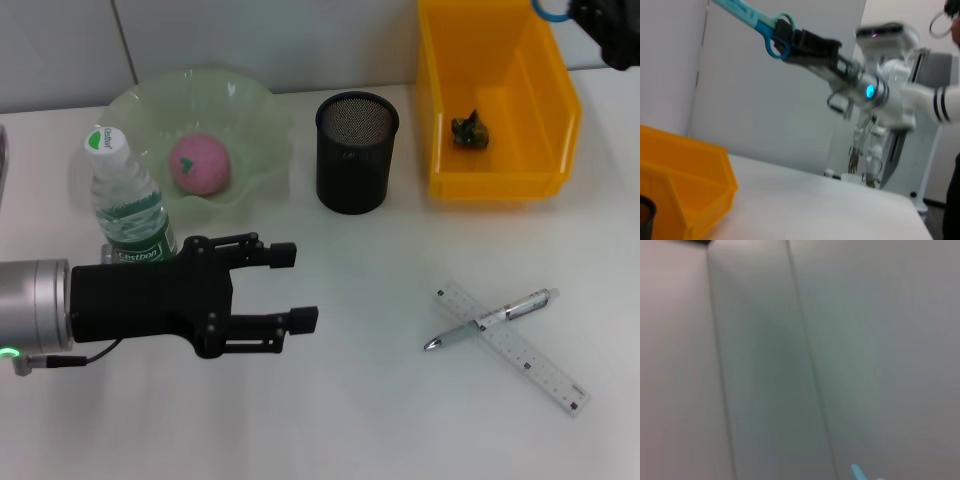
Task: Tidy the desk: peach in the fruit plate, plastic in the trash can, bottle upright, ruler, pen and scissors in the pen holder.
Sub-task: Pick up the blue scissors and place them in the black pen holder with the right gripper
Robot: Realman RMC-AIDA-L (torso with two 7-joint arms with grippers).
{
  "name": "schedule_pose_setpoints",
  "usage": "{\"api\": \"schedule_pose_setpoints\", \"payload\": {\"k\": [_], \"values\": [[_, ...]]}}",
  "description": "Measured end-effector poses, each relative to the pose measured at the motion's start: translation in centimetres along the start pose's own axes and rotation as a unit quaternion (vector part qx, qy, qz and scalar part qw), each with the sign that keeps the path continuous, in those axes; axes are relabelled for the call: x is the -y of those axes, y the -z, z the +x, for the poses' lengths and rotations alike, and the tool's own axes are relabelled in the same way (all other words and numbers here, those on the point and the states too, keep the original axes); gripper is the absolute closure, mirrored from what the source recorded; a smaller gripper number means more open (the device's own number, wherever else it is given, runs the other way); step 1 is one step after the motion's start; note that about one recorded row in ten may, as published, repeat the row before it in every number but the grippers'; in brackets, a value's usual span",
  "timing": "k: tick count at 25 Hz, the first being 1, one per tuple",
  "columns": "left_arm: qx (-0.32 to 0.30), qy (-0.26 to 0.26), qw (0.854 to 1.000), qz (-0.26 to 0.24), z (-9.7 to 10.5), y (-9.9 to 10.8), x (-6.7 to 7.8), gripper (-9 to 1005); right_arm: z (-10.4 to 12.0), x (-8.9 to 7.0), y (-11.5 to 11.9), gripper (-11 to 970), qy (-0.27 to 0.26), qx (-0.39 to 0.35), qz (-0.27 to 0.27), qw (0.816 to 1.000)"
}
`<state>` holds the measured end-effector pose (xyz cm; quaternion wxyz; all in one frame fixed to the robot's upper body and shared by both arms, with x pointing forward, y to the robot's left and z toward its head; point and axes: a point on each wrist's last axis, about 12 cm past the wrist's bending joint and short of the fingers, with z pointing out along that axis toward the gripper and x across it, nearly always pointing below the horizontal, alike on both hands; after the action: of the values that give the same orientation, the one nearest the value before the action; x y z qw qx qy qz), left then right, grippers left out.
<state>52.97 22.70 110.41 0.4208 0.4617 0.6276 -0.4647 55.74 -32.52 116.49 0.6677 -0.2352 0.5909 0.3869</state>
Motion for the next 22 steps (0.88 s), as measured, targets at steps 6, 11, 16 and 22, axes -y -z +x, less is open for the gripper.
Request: {"api": "schedule_pose_setpoints", "payload": {"k": [6,11,16,22], "values": [[-0.014,-0.001,1.0,-0.004,0.5,0.2,0.0,211,-4.7,1.5,-3.0,878,-0.052,-0.17,-0.018,0.984],[-0.002,0.001,1.0,-0.018,1.1,0.3,0.3,210,-8.8,1.7,-6.1,878,-0.033,-0.286,0.009,0.958],[0.0,0.002,1.0,-0.019,1.3,0.2,0.4,210,-11.3,1.2,-10.5,877,-0.013,-0.423,0.023,0.906],[0.006,0.006,1.0,-0.022,1.4,0.0,0.5,210,-10.9,0.8,-15.0,878,0.024,-0.516,0.043,0.855]]}}
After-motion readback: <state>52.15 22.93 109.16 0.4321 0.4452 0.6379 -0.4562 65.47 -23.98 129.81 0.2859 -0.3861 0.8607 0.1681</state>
